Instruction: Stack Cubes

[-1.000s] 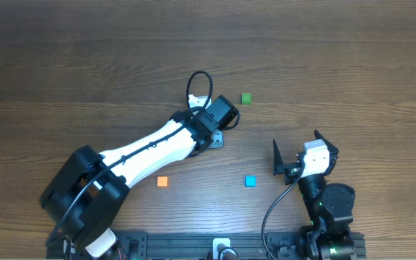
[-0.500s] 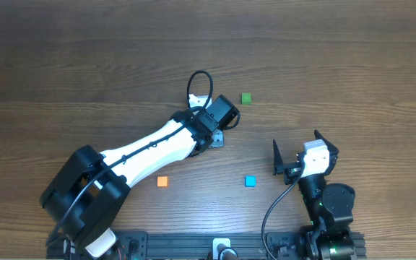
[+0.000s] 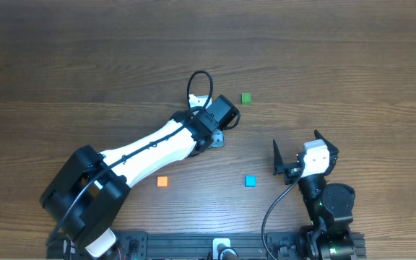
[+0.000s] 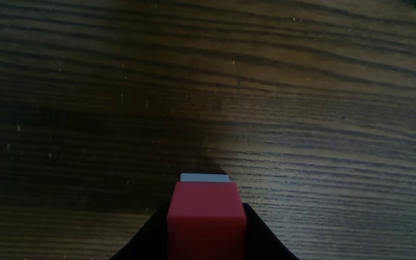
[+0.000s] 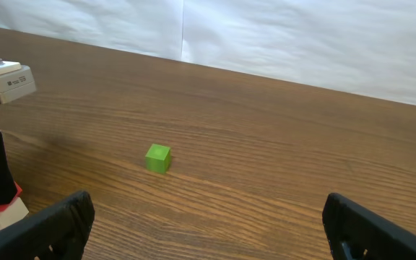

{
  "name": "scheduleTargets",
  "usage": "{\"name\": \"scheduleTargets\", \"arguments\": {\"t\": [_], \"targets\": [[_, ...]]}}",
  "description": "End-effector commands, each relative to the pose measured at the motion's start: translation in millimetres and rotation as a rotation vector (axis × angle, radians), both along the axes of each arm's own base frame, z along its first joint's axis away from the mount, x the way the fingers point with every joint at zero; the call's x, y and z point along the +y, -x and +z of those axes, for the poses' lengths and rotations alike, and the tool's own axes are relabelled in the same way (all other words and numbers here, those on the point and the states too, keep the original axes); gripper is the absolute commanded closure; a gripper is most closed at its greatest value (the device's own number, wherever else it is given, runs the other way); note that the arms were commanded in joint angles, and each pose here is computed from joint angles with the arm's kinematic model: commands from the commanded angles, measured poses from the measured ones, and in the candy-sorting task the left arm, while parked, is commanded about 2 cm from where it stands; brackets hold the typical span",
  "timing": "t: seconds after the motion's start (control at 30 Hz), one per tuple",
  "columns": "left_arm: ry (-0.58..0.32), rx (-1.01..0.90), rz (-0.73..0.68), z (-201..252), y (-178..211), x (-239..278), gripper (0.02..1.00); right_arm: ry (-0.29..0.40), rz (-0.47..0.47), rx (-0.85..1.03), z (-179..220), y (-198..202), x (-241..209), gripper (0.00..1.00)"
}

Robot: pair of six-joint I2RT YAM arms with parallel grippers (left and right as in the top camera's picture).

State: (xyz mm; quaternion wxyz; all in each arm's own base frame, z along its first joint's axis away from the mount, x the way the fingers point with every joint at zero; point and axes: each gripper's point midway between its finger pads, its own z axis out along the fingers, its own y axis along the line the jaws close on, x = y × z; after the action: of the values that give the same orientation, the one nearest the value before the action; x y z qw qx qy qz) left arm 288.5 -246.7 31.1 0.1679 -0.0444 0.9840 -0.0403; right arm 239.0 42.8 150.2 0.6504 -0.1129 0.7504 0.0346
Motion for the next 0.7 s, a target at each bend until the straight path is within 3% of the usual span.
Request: {"name": "scheduleTargets", "arguments": {"t": [0.03,0.27,0.5,0.7], "targets": [[-0.014,0.029,0.005,-11.6,2.9,3.3,0.941,0.002,0.0,0.007,-1.6,0.7,0.2,0.012],[-0.016,0.037,0.004,-14.4,3.8,3.1,0.895,0.002,0.0,0.007,-1.6,0.7,0.2,0.012],[-0.02,0.045,0.003,-17.7,4.8,3.3,0.68,0.002,0.0,0.007,-1.6,0.7,0.2,0.012],[-0.022,0.047,0.004,-18.6,4.9,3.5,0.623,0.002,0.0,0.007,-1.6,0.7,0.2,0.012]]}}
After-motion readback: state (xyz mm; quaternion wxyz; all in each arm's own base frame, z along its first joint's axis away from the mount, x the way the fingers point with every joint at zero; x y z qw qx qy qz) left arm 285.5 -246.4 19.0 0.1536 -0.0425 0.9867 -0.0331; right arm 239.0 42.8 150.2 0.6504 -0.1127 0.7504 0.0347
